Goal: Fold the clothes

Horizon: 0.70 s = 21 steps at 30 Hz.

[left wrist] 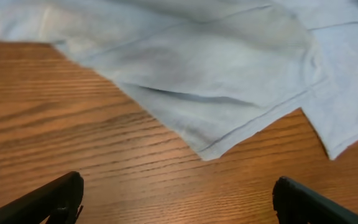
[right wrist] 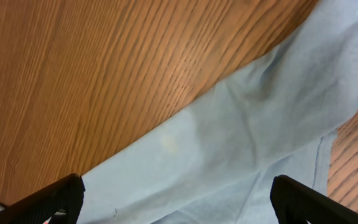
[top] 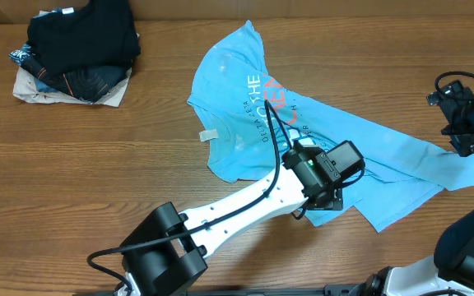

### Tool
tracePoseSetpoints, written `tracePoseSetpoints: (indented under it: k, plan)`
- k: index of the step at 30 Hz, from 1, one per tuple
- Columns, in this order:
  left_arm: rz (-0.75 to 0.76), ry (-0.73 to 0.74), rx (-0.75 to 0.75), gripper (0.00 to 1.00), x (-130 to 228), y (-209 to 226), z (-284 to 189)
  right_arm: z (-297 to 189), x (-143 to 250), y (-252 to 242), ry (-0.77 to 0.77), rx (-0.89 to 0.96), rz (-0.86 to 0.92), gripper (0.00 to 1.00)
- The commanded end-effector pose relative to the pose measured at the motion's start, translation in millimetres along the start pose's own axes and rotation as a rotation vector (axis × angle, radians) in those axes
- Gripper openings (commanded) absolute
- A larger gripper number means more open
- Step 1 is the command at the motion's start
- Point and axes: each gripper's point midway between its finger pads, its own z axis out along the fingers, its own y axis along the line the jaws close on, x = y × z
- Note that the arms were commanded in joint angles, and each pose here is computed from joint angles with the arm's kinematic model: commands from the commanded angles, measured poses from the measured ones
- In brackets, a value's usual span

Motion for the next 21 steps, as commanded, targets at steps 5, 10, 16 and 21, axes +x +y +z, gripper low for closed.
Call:
tracePoseSetpoints:
  k: [5, 10, 16, 21]
  plan:
    - [-0.159, 0.009, -0.114, 1.00, 4.5, 12.8, 35.5, -6.6, -4.1, 2.2, -0.025, -0.006, -0.001, 1.00]
    - [-0.183, 0.102, -0.131, 1.00, 20.9, 12.2, 56.9, -6.6, -3.6, 1.9, -0.023, -0.005, 0.000, 1.00]
    - [-0.226, 0.111, -0.153, 1.00, 24.7, 14.4, 65.6, -6.5, -4.4, 2.4, -0.026, -0.007, -0.001, 1.00]
    - [-0.230, 0.121, -0.148, 1.00, 25.2, 11.6, 77.6, -6.6, -4.3, 2.4, -0.026, -0.007, -0.001, 1.00]
